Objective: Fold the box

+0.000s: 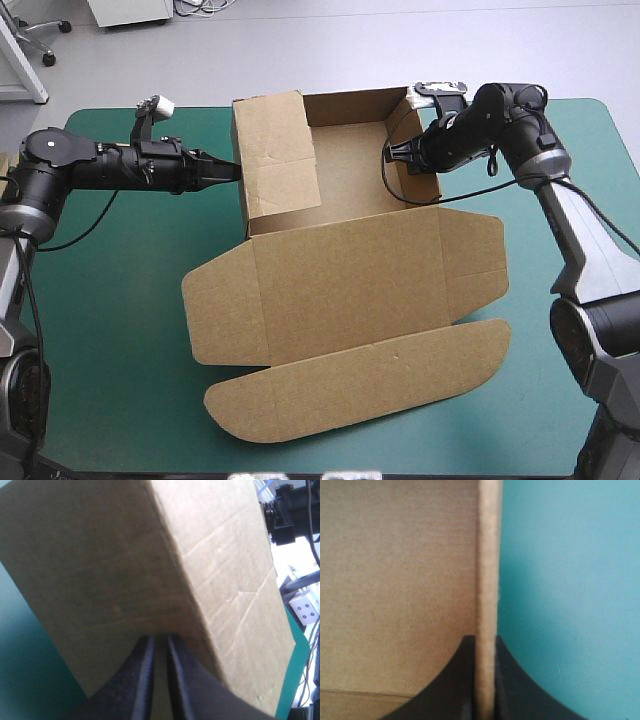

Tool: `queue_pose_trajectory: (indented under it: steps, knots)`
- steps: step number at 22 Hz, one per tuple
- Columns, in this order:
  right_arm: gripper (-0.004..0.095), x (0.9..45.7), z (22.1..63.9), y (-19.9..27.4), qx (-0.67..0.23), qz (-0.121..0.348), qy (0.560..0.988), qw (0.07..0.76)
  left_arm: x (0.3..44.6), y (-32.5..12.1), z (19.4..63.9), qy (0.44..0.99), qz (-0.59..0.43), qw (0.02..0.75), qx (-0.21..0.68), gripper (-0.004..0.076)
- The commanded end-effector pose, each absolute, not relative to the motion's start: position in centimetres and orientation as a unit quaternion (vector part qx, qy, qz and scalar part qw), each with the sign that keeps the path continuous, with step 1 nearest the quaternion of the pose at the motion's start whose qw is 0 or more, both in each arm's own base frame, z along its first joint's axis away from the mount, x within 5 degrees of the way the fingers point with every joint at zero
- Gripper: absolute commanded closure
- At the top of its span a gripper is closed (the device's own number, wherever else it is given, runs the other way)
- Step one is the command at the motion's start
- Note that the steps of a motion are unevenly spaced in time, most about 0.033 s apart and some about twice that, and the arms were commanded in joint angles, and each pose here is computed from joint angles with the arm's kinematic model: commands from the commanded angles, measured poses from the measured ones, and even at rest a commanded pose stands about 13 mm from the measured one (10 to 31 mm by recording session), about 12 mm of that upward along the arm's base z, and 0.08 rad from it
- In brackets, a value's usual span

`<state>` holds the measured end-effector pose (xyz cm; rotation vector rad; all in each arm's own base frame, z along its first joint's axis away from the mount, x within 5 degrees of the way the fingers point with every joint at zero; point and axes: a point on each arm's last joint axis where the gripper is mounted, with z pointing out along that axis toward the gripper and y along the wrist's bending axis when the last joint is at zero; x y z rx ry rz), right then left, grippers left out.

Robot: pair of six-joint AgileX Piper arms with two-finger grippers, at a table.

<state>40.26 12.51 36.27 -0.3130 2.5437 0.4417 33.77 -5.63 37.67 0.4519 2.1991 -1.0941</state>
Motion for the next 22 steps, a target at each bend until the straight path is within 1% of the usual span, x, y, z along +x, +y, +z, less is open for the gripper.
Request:
queue_pose_trajectory:
  steps: [1,4,6,8,10,15,22]
  knots:
    - [0.0926,38.9,39.9,12.8,-0.112,0.198,0.918,0.324,32.3,-6.3,40.5,0.806,-0.448,0.342,0.181,0.0518]
    - [0.0926,39.1,39.6,12.9,-0.113,0.197,0.921,0.318,32.3,-6.3,40.6,0.806,-0.458,0.336,0.168,0.0384]
    - [0.0926,39.2,39.4,12.9,-0.113,0.195,0.922,0.315,32.3,-6.3,40.6,0.805,-0.462,0.334,0.162,0.0322]
    - [0.0926,39.4,39.2,13.1,-0.114,0.192,0.922,0.316,32.3,-6.4,40.9,0.798,-0.476,0.335,0.156,0.0279]
    - [0.0926,39.6,38.7,13.3,-0.113,0.188,0.925,0.312,32.3,-6.5,41.1,0.791,-0.487,0.338,0.152,0.0272]
    - [0.0926,39.9,38.5,14.1,-0.110,0.189,0.921,0.322,32.3,-6.5,41.1,0.792,-0.486,0.339,0.150,0.0272]
    - [0.0926,40.0,38.3,14.8,-0.103,0.198,0.920,0.323,32.9,-5.6,39.8,0.839,-0.413,0.332,0.126,0.0272]
